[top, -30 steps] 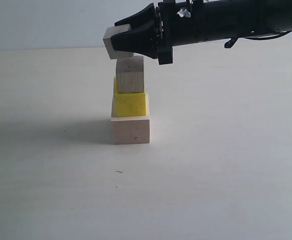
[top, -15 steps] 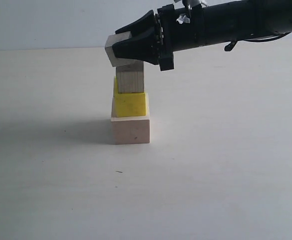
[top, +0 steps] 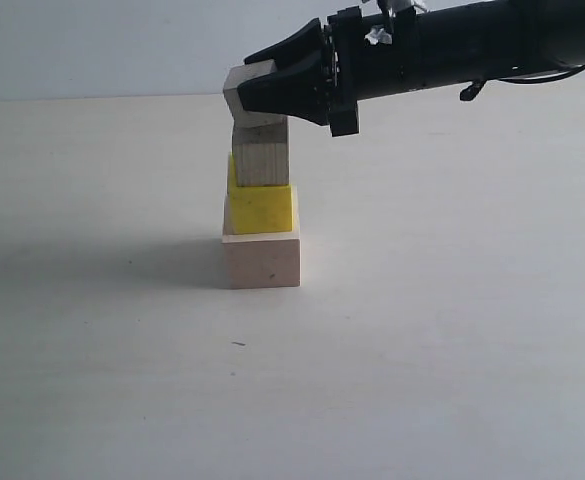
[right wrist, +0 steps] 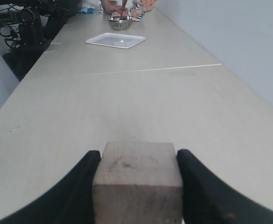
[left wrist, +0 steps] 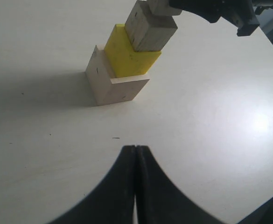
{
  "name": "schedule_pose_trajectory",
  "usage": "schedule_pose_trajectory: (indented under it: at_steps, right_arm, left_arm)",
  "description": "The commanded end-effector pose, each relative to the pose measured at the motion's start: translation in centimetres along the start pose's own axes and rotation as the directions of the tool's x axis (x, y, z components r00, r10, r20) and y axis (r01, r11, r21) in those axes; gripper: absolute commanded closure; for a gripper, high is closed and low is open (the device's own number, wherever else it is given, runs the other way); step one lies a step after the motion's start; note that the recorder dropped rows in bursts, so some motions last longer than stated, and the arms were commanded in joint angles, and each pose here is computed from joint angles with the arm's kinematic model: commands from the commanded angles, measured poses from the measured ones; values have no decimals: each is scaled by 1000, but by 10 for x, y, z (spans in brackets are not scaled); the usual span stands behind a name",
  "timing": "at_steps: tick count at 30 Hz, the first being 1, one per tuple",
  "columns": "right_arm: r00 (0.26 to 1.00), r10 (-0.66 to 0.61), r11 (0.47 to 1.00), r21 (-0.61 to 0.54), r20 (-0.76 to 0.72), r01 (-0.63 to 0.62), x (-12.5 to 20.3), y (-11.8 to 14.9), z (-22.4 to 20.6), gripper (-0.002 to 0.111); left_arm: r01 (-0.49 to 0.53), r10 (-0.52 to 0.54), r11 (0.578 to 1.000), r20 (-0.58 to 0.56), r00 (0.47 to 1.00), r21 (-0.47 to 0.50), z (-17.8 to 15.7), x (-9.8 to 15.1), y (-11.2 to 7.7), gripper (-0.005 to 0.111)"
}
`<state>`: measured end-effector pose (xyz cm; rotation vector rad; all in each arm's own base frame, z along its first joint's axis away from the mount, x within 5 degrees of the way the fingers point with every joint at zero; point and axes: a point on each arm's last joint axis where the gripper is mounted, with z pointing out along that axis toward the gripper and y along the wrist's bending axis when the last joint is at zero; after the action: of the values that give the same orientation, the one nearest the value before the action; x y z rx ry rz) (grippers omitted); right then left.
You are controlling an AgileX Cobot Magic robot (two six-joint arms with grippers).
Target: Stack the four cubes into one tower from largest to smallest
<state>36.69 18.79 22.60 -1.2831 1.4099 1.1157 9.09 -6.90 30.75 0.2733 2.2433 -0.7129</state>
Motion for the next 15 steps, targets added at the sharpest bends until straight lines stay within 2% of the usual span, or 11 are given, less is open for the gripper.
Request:
schedule_pose_trajectory:
  at_steps: [1, 15]
  right_arm:
    - [1000, 5, 1000, 3, 22, -5, -3, -1, -2, 108]
    - [1000, 15, 1000, -1, 14, -15, 2, -3, -1, 108]
  left_arm:
    - [3, -3, 1000, 12, 1000, 4, -1, -1, 0, 107]
    - [3, -3, 1000, 12, 1000, 4, -1, -1, 0, 107]
